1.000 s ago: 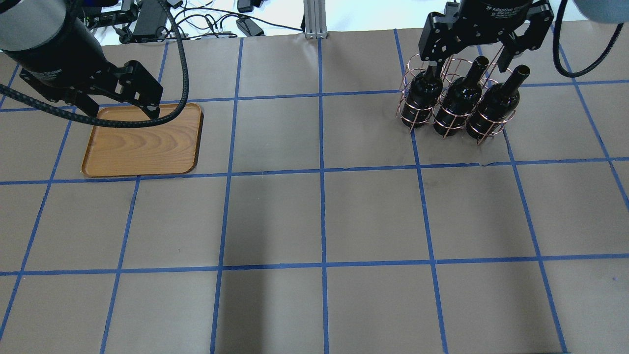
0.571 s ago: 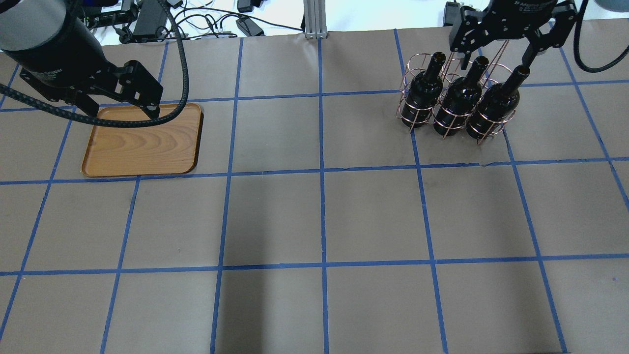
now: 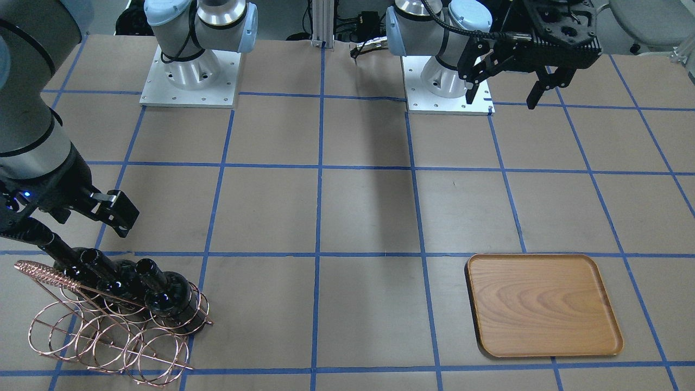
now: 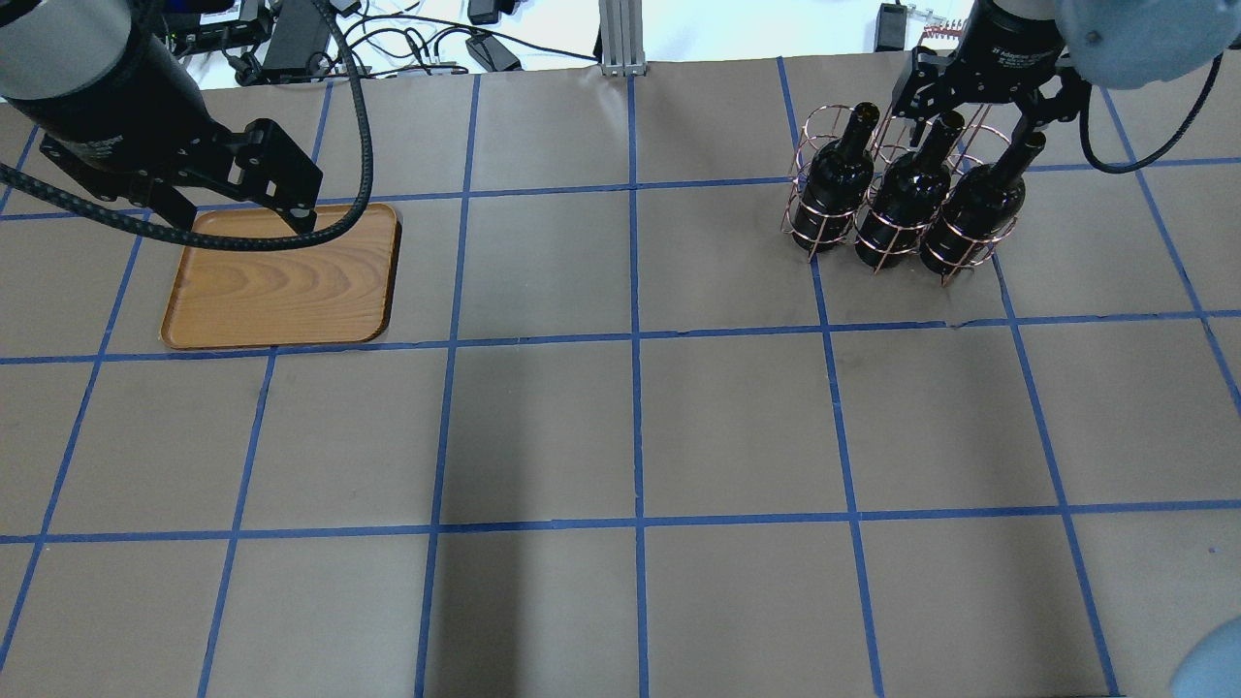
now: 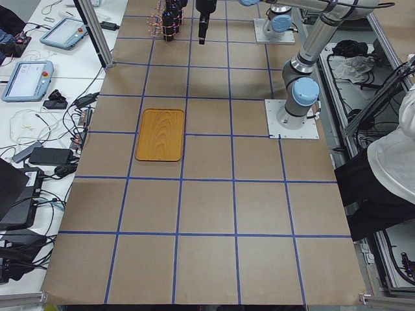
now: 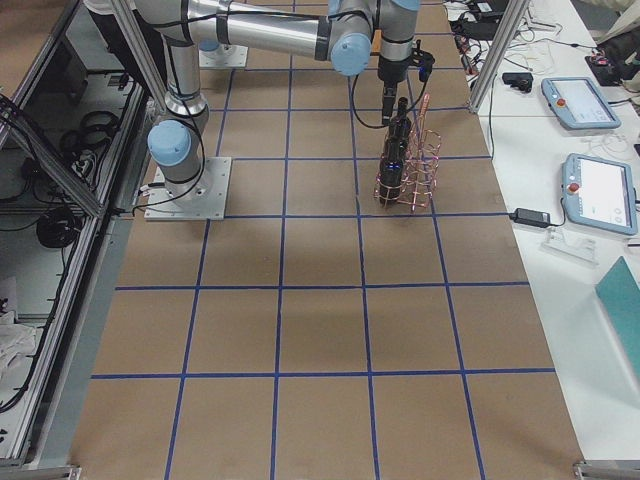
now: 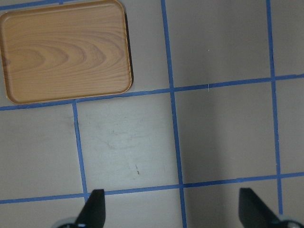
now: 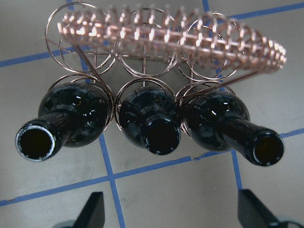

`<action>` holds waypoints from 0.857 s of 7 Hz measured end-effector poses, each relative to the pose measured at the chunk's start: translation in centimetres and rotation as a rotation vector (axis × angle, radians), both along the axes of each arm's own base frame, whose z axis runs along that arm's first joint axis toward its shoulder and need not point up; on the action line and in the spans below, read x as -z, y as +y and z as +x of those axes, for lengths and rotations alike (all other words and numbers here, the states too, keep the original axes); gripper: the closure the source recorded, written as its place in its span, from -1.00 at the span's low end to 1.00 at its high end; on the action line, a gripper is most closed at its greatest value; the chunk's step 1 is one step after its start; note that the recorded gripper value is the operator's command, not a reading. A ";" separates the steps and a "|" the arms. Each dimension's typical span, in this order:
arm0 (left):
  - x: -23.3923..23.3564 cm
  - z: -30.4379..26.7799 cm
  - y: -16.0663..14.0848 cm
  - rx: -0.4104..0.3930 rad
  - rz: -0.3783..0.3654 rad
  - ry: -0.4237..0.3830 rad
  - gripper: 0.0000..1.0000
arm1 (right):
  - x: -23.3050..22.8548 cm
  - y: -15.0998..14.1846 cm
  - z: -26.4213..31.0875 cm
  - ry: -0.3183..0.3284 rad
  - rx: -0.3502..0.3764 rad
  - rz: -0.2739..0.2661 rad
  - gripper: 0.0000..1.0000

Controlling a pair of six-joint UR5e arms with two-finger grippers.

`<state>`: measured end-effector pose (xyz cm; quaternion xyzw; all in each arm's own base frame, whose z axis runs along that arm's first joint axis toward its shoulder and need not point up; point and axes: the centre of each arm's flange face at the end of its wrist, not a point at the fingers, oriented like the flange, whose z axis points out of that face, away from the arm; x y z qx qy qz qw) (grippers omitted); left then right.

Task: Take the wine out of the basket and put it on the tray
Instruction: 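Grasp one dark wine bottle with the right gripper and lift it from the rack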

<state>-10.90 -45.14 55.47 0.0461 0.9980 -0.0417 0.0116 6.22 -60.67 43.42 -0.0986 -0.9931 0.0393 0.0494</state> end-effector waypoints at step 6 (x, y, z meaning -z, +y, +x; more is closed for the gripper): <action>0.0 0.0 0.0 0.000 -0.001 -0.001 -1.00 | 3.8 -2.7 0.0 -0.030 -0.016 -0.038 -0.68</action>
